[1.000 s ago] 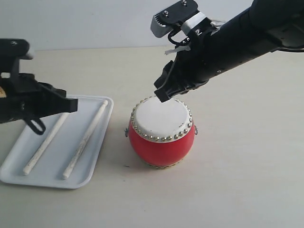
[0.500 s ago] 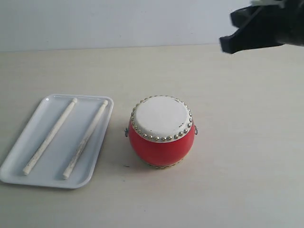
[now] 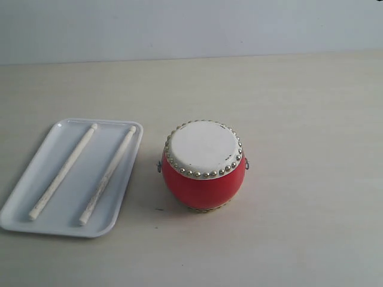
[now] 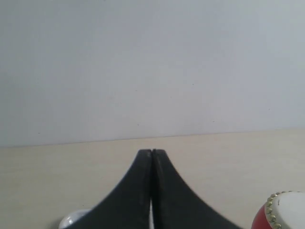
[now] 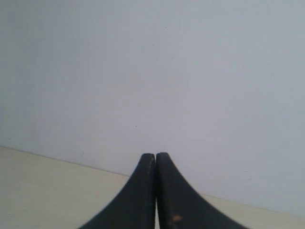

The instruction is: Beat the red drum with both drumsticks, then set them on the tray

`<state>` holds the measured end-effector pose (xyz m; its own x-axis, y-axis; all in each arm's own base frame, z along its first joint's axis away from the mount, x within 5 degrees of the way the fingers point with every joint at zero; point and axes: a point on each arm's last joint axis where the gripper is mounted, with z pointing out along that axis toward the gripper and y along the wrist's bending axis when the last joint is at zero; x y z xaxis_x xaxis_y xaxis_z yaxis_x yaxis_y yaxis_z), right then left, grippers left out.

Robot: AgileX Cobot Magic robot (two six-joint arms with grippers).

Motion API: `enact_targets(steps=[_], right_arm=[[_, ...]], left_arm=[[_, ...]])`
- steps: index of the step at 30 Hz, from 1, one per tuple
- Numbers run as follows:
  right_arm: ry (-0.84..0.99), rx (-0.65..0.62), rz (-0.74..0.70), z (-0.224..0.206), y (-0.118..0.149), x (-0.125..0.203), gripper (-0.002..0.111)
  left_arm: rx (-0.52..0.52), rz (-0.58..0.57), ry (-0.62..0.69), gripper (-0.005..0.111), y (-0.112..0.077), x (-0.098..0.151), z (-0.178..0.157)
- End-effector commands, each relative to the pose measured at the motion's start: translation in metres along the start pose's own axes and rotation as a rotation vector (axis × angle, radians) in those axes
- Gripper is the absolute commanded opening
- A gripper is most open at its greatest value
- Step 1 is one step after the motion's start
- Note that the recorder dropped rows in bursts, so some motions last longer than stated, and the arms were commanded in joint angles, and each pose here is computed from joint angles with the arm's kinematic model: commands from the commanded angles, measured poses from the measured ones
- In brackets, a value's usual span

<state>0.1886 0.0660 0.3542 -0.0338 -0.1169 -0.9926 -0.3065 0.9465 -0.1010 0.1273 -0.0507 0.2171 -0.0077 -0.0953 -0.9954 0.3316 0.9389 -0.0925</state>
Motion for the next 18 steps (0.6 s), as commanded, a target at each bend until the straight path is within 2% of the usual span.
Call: enact_targets(steps=[1,4,12,18], right_arm=[[-0.003,0.013,0.005,-0.002,-0.002,0.001,0.0],[-0.003,0.013,0.005,-0.002,-0.002,0.001,0.0],[-0.003,0.013,0.005,-0.002,-0.002,0.001,0.0],[-0.003,0.013,0.005,-0.002,-0.002,0.001,0.0]], left_arm=[[-0.011,-0.005,-0.017,0.0,0.001,-0.001,-0.002],[-0.07,-0.024,-0.043,0.0,0.01,-0.007,-0.008],[-0.252,-0.095,0.152,0.0,0.028,0.005,-0.042],[-0.348,-0.101,0.104,0.0,0.031,0.002,-0.065]])
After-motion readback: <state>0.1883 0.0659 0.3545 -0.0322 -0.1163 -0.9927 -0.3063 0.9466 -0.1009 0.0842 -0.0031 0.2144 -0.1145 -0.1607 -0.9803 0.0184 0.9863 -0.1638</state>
